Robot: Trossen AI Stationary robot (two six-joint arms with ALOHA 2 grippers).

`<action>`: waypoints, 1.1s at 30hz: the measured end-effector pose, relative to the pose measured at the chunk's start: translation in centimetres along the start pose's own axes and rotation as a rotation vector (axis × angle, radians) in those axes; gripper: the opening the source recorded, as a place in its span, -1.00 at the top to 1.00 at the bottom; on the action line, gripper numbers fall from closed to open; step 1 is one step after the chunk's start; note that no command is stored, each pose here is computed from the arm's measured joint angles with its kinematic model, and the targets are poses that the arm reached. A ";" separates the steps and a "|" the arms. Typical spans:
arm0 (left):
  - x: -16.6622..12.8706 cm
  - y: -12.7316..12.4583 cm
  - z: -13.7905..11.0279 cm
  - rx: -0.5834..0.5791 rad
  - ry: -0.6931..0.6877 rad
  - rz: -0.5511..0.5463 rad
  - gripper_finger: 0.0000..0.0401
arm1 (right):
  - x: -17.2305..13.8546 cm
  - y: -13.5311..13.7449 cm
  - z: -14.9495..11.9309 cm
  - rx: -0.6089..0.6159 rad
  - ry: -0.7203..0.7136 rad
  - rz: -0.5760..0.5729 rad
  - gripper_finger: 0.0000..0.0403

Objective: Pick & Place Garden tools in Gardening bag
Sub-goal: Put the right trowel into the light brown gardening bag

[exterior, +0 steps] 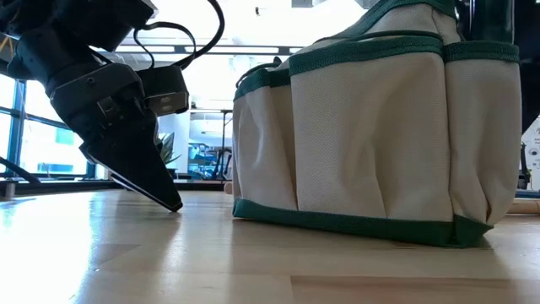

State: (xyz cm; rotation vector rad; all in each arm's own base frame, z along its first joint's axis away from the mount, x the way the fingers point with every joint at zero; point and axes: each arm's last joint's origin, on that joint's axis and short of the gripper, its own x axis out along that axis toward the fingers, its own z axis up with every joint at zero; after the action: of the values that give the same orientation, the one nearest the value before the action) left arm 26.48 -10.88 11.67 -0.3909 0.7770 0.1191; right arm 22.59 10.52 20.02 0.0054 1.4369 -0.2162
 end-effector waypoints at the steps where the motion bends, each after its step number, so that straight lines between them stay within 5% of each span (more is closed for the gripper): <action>1: 0.0 0.0 0.0 0.000 0.000 0.000 0.20 | 0.1 0.0 0.0 0.001 0.003 -0.003 0.52; 12: 0.0 0.0 0.0 0.000 0.002 0.001 0.20 | 3.5 -0.5 -1.8 0.001 0.065 0.018 0.52; 33: 0.0 0.0 0.0 -0.011 -0.008 0.005 0.20 | 6.6 -1.3 -1.7 0.086 -0.050 0.112 0.52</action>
State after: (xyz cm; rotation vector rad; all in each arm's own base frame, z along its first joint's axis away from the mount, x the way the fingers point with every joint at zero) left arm 26.49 -10.86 11.66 -0.3991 0.7700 0.1298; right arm 21.52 8.49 13.50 0.1493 1.3723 -0.1841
